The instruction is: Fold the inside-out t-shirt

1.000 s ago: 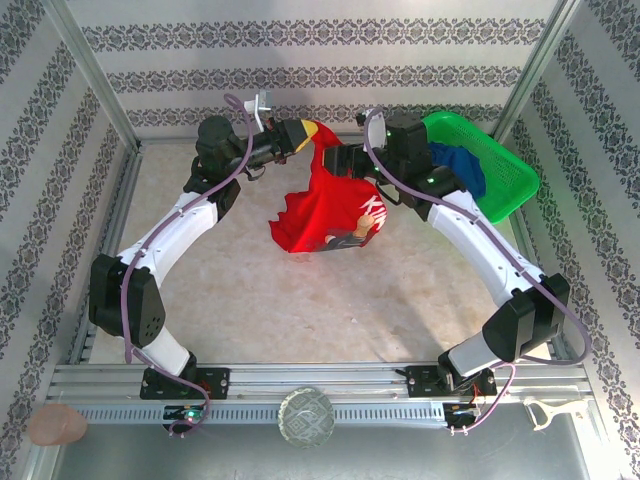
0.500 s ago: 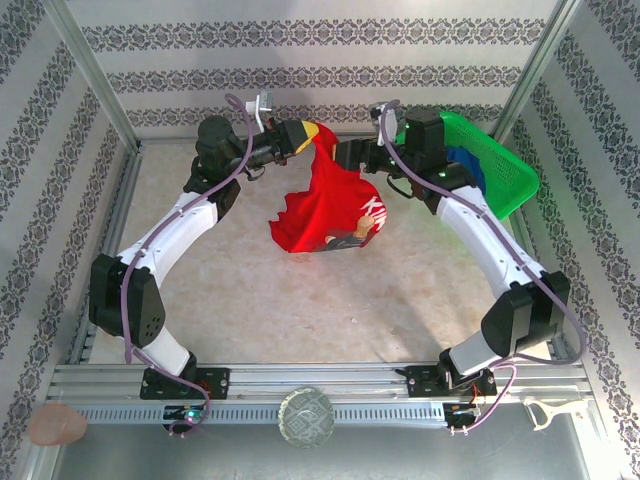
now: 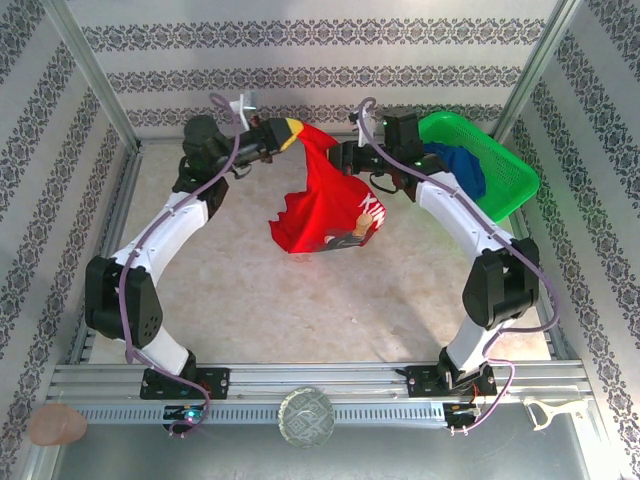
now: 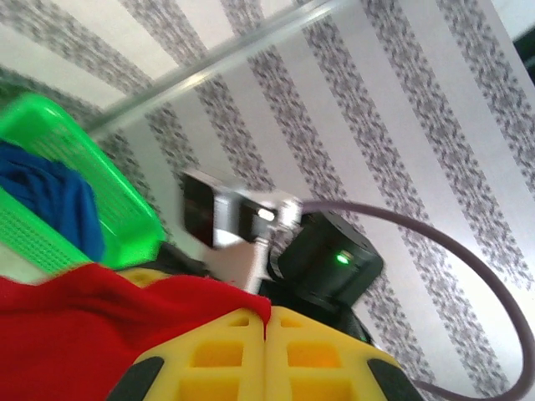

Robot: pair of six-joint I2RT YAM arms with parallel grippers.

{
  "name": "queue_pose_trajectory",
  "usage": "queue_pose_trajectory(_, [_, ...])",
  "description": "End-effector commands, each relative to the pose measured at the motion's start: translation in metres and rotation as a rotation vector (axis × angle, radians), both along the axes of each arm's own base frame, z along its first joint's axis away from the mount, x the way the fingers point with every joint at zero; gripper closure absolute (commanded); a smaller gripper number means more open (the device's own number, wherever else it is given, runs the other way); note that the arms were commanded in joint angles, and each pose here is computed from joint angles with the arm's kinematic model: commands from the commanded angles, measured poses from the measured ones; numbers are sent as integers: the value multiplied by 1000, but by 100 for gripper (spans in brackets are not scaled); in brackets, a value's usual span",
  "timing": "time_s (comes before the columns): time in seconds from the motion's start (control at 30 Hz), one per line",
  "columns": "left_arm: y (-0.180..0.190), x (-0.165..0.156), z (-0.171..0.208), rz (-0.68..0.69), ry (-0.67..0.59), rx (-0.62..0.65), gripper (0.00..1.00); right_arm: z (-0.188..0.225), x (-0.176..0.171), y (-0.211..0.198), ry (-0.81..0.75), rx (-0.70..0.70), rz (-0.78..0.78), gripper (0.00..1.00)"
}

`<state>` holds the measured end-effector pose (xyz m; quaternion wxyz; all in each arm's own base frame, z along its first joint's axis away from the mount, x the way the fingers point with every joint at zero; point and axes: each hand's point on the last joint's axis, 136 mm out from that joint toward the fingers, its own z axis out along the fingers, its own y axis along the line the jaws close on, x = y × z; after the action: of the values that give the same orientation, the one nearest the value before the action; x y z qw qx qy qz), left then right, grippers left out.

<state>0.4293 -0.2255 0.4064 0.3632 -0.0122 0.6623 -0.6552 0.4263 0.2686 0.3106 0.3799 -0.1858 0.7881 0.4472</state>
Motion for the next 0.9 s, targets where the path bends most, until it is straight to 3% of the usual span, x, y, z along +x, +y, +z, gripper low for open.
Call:
queue_pose_trajectory(0.0, [32, 19, -9, 94, -34, 43, 100, 49, -37, -6, -76, 93, 83, 100])
queue_pose_trajectory(0.27, [42, 60, -71, 148, 55, 138, 100, 91, -91, -7, -119, 280, 227, 100])
queue_pose_trajectory(0.5, [35, 55, -76, 122, 56, 99, 98, 73, -71, -5, -70, 302, 173, 100])
queue_pose_trajectory(0.53, [36, 50, -71, 121, 48, 89, 89, 68, -66, -5, -61, 298, 160, 100])
queue_pose_trajectory(0.67, [29, 18, -42, 131, -15, 91, 69, 51, -57, -7, -40, 282, 113, 100])
queue_pose_trajectory(0.87, [-29, -32, -38, 70, -37, 249, 50, 38, -53, -8, -19, 272, 91, 100])
